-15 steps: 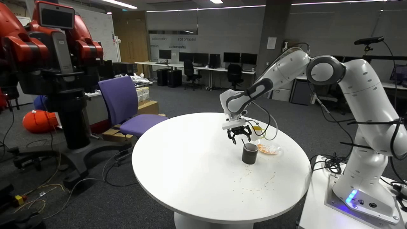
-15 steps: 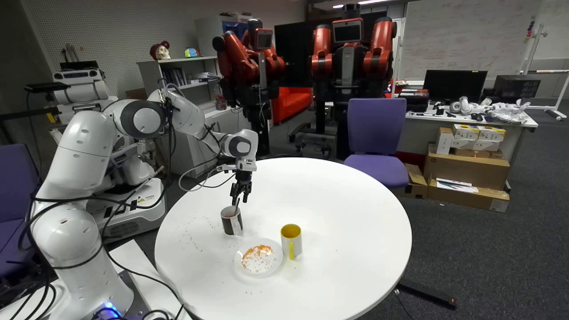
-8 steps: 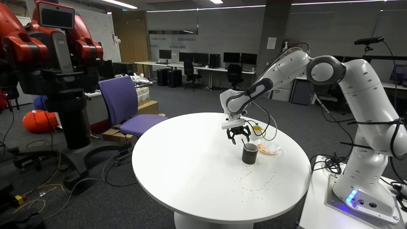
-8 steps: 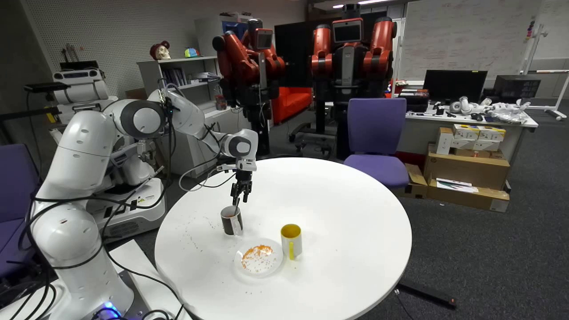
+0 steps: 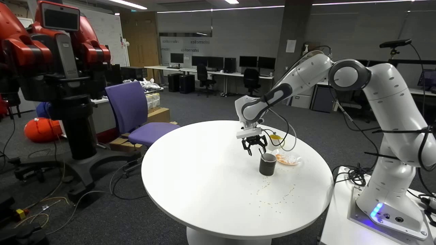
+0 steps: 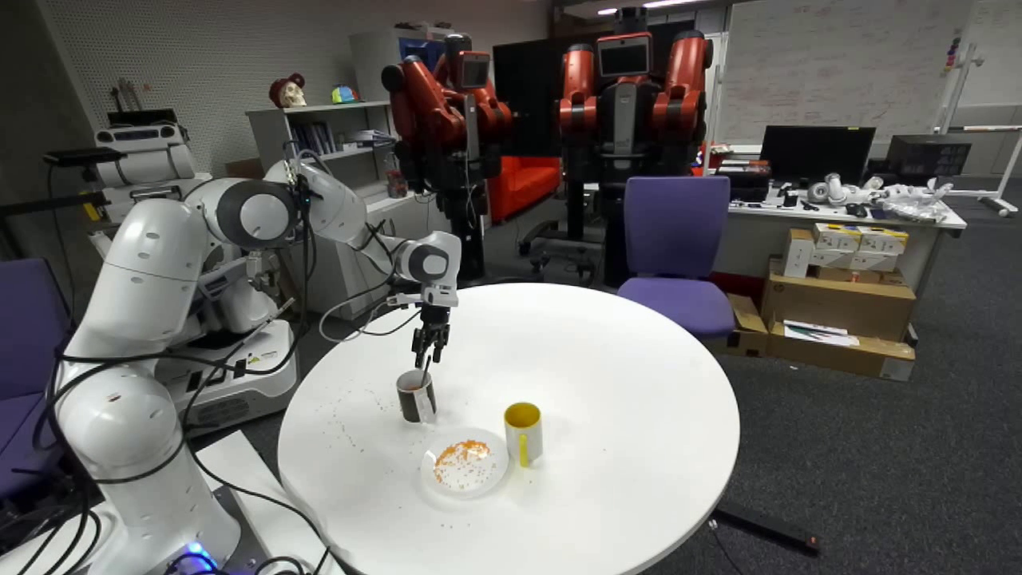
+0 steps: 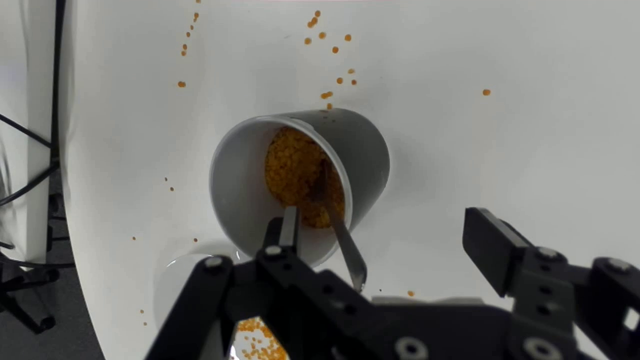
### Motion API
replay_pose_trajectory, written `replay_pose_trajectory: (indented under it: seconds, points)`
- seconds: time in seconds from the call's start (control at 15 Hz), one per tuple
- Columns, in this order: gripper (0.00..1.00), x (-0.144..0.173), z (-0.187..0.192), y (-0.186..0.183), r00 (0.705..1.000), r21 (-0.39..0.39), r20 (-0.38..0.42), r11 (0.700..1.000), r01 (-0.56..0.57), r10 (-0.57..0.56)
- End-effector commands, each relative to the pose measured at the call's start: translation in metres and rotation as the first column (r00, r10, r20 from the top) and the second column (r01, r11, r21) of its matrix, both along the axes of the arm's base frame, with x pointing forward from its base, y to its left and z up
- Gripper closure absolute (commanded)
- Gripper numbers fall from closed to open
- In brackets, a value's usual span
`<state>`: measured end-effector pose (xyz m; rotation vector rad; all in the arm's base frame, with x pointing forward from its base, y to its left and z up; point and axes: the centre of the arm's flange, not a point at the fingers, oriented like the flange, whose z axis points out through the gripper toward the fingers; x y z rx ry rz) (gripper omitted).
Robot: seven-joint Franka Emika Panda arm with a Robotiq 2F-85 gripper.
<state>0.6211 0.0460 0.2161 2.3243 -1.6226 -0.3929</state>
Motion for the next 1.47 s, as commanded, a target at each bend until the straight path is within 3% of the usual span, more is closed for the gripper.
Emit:
replay_pose_trajectory:
  seconds: [0.0,0.13,0.27,0.8,1.4]
  points:
    - [0.28,-0.007,0.009,0.000,0.999,0.024,0.030,1.000,0.012,-0.013]
    - [0.36,-0.008,0.010,-0.002,0.999,0.025,0.034,1.000,0.019,-0.020]
    - [0.30,-0.008,0.012,-0.005,0.999,0.027,0.040,0.999,0.027,-0.028]
    - [0.33,-0.008,0.015,-0.014,0.996,0.055,0.057,0.996,0.065,-0.068]
    - [0.48,-0.010,0.016,-0.021,0.994,0.077,0.049,0.992,0.098,-0.102]
